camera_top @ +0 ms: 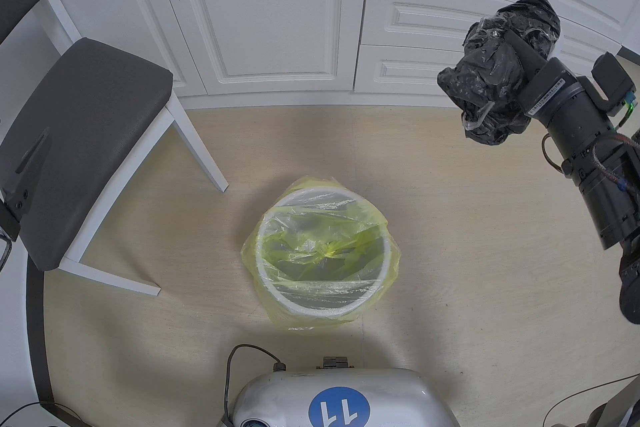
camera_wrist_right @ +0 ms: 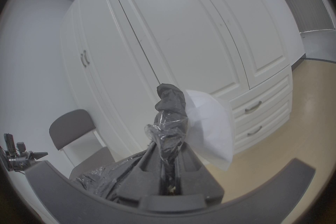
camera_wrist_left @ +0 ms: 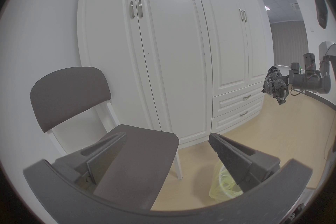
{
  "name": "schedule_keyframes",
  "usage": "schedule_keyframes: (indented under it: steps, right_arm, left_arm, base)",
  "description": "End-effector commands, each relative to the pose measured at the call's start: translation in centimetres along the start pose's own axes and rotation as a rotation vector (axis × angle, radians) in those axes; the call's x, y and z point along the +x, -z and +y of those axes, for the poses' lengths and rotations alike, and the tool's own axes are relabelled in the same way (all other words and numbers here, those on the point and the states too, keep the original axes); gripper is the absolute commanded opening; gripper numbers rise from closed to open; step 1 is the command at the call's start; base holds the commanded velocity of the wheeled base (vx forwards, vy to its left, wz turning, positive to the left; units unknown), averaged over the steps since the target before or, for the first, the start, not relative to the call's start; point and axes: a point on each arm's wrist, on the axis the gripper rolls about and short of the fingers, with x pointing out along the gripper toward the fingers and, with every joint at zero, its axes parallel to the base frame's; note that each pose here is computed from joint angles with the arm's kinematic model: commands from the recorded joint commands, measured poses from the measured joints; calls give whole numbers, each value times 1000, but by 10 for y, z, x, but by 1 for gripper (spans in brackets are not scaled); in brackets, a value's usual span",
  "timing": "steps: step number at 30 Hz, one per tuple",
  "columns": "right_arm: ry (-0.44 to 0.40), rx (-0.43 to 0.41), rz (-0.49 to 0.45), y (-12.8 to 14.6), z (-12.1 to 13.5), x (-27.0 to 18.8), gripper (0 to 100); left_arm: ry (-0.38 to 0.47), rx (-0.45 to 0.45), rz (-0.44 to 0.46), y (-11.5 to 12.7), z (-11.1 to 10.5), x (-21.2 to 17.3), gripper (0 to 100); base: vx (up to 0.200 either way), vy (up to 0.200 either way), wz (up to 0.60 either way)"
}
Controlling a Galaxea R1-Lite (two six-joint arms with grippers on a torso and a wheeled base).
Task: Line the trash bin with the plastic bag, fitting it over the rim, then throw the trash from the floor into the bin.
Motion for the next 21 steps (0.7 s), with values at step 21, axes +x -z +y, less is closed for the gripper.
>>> schedule_keyframes:
  steps: [21]
  right_arm:
    - [-64,-126,91,68,31,-17,0]
  left_arm:
    - [78,16,66,18,-10,0,100]
  base:
    - [-57,0,0]
